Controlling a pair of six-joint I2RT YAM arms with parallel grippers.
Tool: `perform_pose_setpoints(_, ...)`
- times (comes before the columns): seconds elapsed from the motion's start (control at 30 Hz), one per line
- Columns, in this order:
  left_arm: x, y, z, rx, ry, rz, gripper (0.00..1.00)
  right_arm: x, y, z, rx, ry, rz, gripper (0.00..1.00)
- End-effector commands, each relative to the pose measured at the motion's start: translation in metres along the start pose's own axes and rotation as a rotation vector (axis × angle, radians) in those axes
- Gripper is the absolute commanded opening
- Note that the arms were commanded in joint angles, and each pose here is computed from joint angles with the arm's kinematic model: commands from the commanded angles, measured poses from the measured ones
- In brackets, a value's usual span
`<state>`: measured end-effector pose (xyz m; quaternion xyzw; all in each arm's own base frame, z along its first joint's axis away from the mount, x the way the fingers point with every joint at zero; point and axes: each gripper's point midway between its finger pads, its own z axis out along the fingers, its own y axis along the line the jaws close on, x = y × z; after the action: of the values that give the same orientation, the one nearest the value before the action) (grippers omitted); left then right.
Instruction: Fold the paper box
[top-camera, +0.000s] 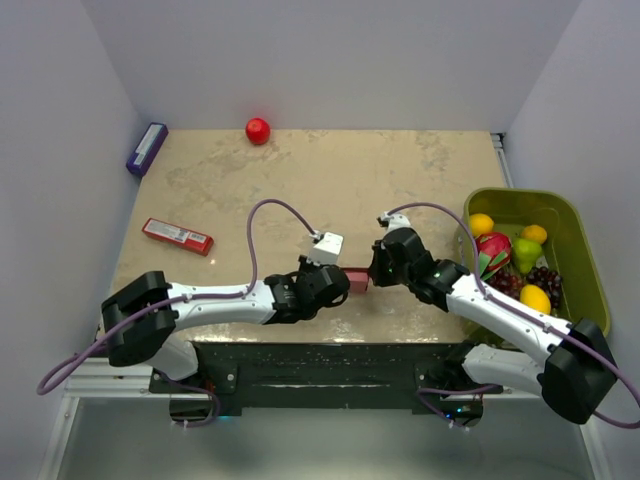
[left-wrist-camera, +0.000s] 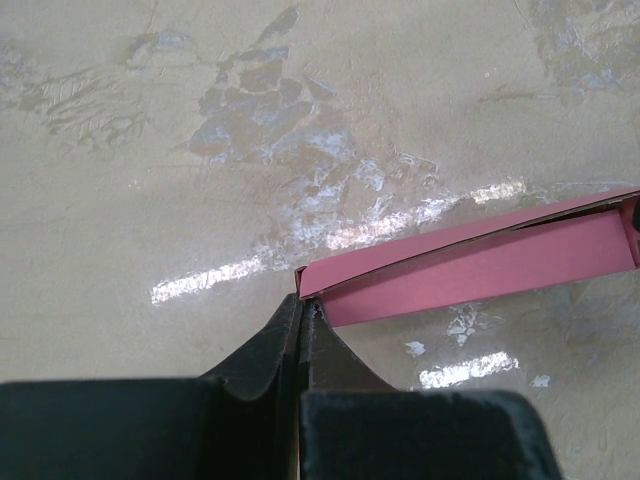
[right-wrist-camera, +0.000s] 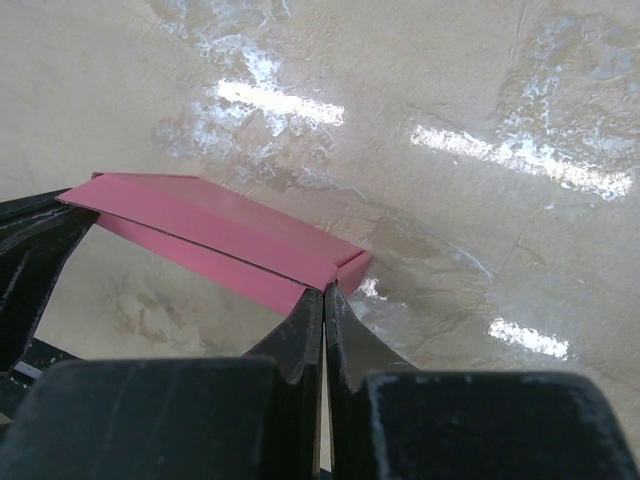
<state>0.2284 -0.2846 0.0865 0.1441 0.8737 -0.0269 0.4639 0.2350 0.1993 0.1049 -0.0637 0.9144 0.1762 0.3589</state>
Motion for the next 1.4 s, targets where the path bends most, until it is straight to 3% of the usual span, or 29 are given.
perform_pose_setpoints(0.0, 0.093, 0.024, -0.004, -0.023, 0.297, 0.229, 0.0, 0.002, 0.006, 0.004, -0.033, 0.01, 0.025, 0.0)
perform_pose_setpoints(0.87, 0.091, 0.004, -0.008, -0.017, 0.269, 0.265, 0.0, -0.01, 0.021, 0.008, -0.075, 0.011, 0.088, 0.0)
perform_pose_setpoints(1.37, 0.091, 0.003, -0.01, -0.017, 0.266, 0.267, 0.0, 0.004, 0.014, 0.016, -0.06, 0.032, 0.091, 0.0)
